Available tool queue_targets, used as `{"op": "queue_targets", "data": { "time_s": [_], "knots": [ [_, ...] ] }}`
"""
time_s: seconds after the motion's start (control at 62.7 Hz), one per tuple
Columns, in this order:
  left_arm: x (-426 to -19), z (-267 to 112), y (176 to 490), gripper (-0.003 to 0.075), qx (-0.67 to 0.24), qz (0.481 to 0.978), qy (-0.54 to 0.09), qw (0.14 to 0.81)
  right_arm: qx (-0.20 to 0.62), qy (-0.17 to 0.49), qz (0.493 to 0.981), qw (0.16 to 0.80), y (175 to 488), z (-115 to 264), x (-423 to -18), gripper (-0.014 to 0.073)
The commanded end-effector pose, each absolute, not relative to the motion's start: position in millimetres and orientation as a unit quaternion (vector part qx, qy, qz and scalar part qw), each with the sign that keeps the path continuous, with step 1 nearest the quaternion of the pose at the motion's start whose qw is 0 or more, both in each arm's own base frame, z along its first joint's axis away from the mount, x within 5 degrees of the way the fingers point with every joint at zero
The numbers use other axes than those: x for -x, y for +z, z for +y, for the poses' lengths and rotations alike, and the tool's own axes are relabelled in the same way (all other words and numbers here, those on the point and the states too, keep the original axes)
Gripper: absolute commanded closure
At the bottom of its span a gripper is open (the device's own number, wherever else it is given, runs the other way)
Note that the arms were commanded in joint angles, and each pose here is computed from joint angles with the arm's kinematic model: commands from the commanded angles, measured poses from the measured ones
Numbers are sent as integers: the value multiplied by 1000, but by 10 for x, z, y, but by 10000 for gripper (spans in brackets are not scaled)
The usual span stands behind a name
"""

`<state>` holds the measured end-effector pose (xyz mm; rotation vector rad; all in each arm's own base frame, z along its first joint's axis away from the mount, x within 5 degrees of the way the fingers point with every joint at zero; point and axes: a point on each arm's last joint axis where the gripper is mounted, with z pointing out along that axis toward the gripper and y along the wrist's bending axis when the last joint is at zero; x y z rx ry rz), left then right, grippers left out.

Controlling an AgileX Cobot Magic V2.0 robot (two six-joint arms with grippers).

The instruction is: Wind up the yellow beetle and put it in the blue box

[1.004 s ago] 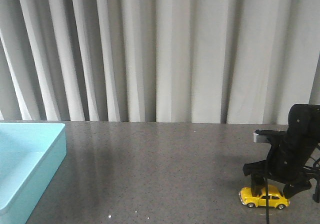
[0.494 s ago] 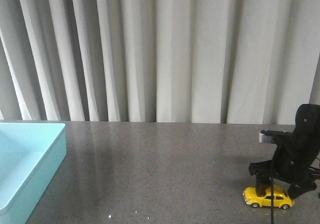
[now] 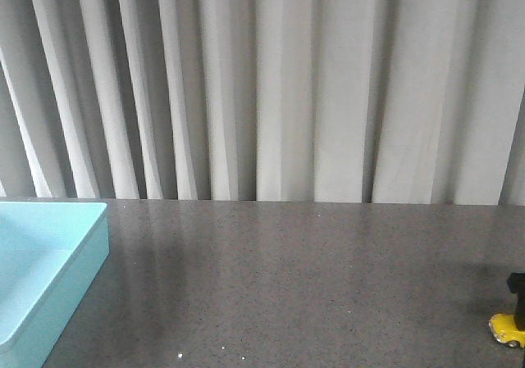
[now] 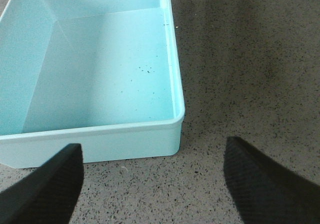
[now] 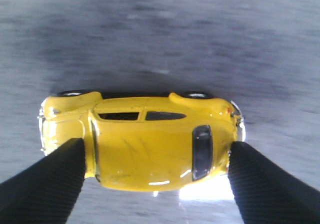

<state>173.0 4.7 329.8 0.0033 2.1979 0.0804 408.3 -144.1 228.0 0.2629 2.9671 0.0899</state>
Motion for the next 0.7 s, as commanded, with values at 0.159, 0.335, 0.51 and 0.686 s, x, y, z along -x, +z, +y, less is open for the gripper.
{"op": "queue_targets", "data": {
  "time_s": [0.159,0.335,0.51,0.686],
  "knots": [
    [-1759,31,3455,164,-4,868,29,496,-93,14,989,115,2489,-1911,-3868,30],
    [-1759,31,3455,164,-4,868,29,496,-85,18,987,134,2518,-1978,-3858,30],
    [-1759,31,3455,164,-4,868,29,496,-61,31,978,198,2867,-1885,-3856,30],
    [-1759,31,3455,164,-4,868,29,496,-37,63,955,289,3461,-1607,-3717,30]
  ]
}}
